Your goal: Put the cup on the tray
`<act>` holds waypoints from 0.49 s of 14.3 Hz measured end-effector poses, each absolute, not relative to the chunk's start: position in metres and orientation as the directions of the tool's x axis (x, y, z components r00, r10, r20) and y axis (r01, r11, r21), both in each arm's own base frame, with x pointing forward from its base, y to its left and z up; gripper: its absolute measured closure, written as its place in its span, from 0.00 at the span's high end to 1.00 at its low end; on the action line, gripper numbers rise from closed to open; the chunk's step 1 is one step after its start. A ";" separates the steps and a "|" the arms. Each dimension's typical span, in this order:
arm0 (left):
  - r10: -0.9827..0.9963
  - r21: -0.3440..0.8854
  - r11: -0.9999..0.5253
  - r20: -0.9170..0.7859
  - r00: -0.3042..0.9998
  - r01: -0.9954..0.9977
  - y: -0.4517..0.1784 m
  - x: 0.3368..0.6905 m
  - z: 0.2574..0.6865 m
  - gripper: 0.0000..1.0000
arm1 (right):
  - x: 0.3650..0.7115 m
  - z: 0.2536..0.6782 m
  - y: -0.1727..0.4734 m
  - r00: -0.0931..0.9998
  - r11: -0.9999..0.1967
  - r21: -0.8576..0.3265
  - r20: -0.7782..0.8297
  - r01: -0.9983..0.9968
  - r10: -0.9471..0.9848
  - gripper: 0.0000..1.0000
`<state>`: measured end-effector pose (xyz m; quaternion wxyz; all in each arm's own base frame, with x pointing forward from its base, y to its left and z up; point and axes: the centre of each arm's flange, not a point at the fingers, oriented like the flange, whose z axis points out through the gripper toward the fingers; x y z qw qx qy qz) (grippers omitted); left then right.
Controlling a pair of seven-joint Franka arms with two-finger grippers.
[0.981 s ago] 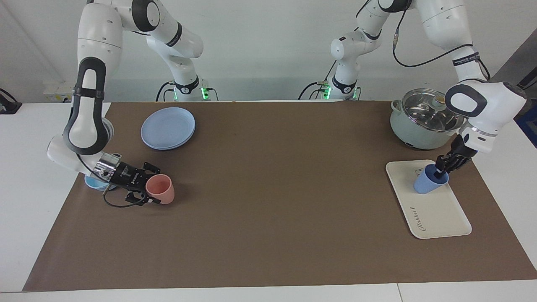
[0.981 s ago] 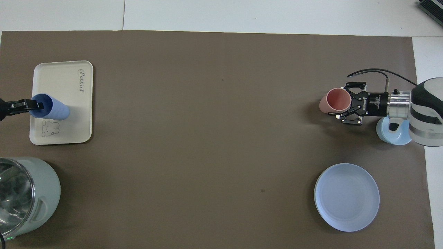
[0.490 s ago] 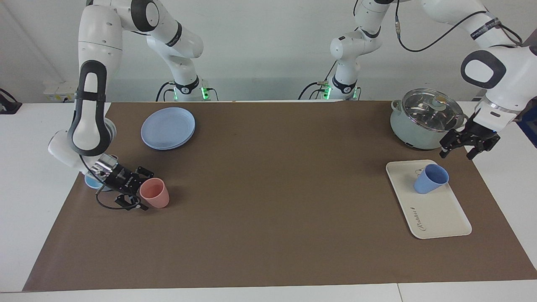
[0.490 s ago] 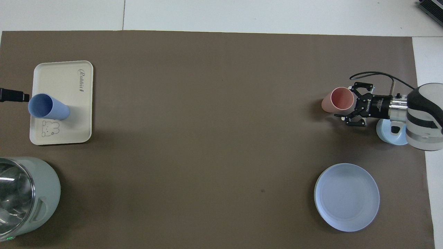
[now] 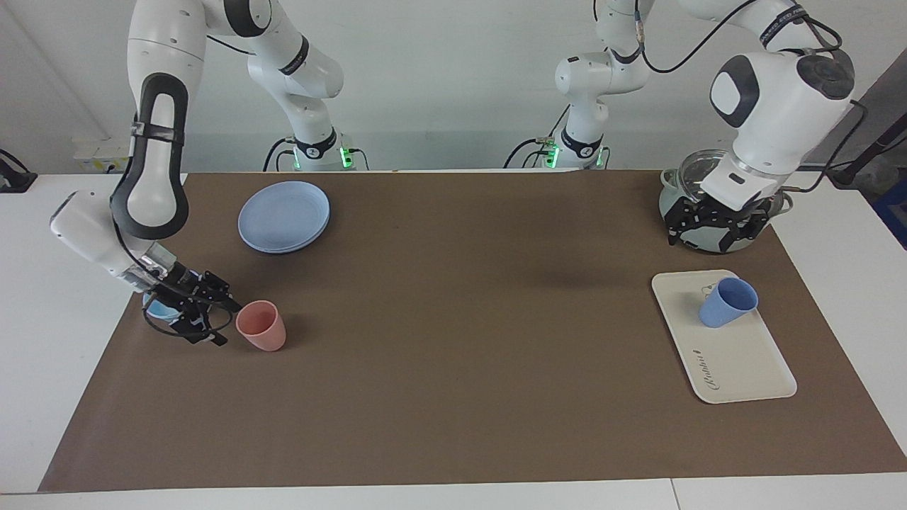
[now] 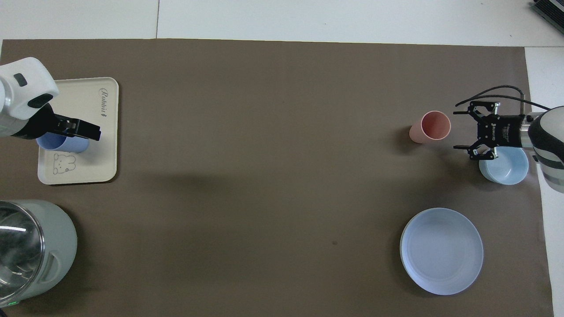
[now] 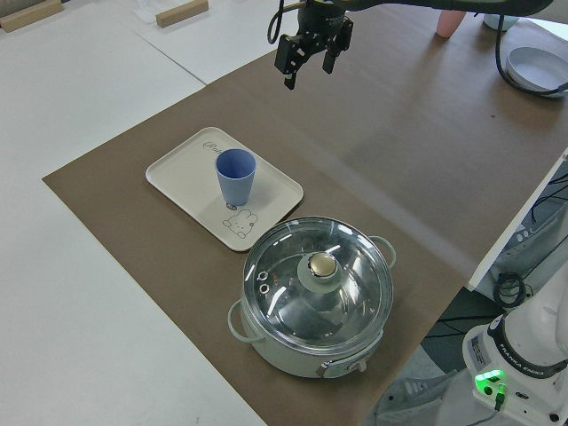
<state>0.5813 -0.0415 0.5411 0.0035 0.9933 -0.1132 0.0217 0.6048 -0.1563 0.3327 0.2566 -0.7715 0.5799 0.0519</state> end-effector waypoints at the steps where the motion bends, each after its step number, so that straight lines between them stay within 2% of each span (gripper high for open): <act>1: -0.220 0.001 -0.975 0.046 0.974 -0.220 -0.045 0.577 0.550 1.00 | 0.603 0.345 -0.157 0.406 -0.299 -0.340 -0.308 -0.892 -0.860 0.99; 4: -0.217 0.001 -0.976 0.036 0.976 -0.217 -0.044 0.556 0.598 1.00 | 0.594 0.383 -0.146 0.640 -0.585 -0.286 -0.167 -0.759 -0.750 1.00; 7: -0.215 0.017 -0.976 0.016 0.976 -0.215 -0.044 0.535 0.657 1.00 | 0.586 0.416 -0.116 0.826 -0.798 -0.217 -0.090 -0.562 -0.556 1.00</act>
